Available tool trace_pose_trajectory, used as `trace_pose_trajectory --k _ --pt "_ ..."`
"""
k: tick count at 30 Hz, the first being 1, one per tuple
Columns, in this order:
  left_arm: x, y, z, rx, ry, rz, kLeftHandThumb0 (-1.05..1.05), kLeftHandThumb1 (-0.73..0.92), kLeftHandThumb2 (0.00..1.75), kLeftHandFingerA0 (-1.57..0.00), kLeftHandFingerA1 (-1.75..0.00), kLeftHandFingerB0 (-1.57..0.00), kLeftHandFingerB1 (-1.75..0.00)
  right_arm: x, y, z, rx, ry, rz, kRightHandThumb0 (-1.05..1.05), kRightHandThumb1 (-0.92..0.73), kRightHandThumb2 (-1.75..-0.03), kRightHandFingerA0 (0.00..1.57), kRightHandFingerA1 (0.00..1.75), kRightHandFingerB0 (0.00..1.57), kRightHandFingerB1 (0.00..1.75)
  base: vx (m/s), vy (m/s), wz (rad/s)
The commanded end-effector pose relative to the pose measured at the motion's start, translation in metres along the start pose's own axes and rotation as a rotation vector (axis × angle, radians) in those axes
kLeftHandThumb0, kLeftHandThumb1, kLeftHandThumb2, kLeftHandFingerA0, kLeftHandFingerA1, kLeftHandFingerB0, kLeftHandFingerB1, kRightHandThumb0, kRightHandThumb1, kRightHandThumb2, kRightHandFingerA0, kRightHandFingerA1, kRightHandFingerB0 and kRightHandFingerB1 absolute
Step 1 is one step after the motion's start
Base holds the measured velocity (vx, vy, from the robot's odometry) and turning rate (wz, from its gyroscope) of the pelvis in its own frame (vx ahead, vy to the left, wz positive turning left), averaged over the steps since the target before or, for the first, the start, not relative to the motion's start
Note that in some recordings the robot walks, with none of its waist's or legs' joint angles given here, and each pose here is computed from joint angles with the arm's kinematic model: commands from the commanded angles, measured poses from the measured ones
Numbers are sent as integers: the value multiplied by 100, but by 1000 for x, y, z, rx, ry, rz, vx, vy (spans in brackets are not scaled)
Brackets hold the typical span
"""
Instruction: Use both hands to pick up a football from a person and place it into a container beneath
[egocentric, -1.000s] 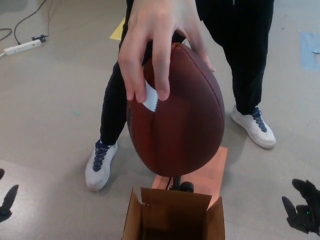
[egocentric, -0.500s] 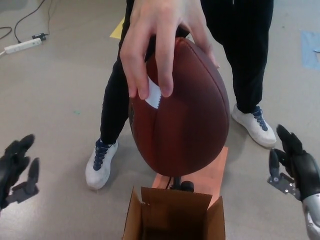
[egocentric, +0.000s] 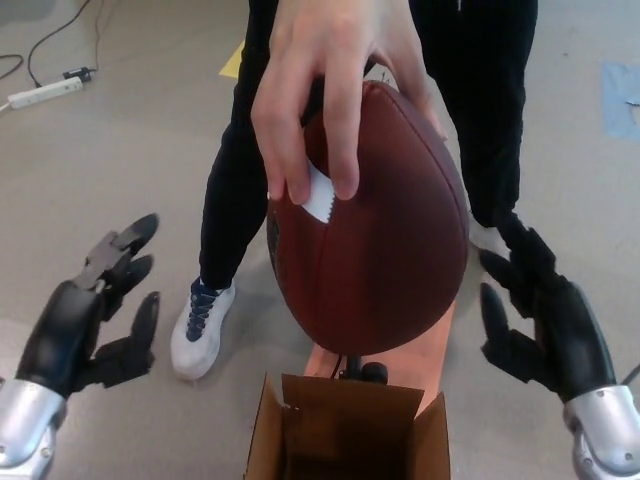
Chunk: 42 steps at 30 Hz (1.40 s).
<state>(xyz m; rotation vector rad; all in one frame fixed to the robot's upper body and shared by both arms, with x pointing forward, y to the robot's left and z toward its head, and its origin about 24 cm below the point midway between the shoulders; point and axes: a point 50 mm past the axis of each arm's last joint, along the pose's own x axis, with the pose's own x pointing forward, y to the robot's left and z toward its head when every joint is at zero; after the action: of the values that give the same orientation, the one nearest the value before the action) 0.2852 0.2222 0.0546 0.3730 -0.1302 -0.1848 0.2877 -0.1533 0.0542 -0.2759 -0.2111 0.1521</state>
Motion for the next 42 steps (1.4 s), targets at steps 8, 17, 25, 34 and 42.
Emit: trace_pose_trajectory --k 8,17,25,34,42 --pt "-6 -27 51 -92 -139 -88 -90 91 68 -15 -26 -8 -26 -13 19 60 190 -179 135 -83 -92 -72 11 29 0 0 0 0 0" --pt "-3 -31 62 -105 -149 -109 -92 76 110 -17 -33 0 -24 -14 23 73 306 -235 181 -84 -92 -75 8 29 0 0 0 0 0" --pt "-2 -37 64 -135 -137 -127 -91 74 109 -9 -30 -9 -24 -16 23 77 333 -241 199 -85 -92 -72 8 29 0 1 0 0 0" --pt "-2 -39 70 -134 -152 -134 -90 73 109 -14 -32 0 -25 -13 32 76 317 -195 185 -86 -75 -110 6 32 0 12 0 0 0" --pt "2 -57 86 -155 -210 -126 -84 88 68 -10 -25 -9 -23 -5 70 82 245 -141 120 -91 -84 -116 0 18 0 7 0 0 0"
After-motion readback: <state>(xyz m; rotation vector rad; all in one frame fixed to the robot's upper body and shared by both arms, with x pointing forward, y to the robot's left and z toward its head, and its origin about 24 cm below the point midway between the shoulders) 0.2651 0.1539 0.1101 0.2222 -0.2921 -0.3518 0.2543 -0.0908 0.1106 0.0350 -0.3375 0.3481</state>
